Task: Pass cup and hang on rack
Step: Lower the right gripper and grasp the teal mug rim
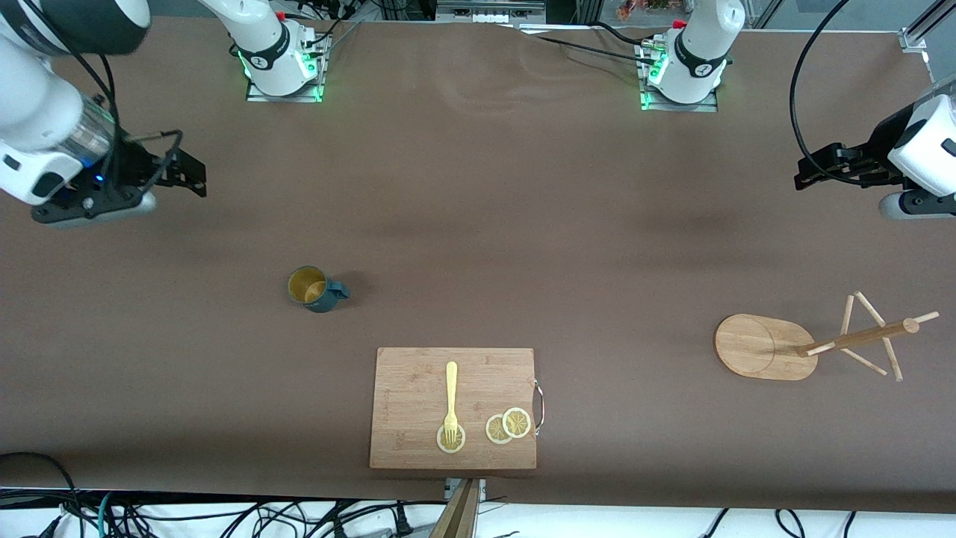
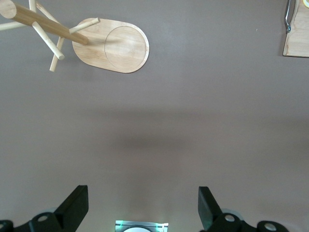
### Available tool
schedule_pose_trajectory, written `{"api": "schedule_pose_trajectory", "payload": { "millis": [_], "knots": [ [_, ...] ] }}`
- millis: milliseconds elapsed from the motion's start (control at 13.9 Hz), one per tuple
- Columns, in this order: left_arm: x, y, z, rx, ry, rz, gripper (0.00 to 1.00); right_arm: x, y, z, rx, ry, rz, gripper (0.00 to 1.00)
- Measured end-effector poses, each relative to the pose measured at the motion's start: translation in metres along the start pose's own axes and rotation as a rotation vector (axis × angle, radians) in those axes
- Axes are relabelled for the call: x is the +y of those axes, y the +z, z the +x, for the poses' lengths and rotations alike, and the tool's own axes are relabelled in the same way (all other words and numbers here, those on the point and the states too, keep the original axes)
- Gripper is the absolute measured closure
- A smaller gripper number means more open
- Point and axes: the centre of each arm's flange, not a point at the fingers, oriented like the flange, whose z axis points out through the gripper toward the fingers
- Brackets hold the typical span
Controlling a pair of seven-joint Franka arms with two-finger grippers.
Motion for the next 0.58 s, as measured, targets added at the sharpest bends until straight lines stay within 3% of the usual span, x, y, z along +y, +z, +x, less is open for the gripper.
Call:
{"api": "schedule_pose_trajectory", "payload": {
  "millis": [289, 578],
  "knots": [
    [-0.001, 0.000, 0.000, -0.001, -0.001, 0.000, 0.00, 0.001, 0.097, 0.027, -0.023, 0.131, 0.009, 0.01],
    [0.000, 0.001, 0.001, -0.002, 0.000, 0.000, 0.00, -0.013, 0.162, 0.055, 0.006, 0.157, 0.017, 0.01]
  ]
}}
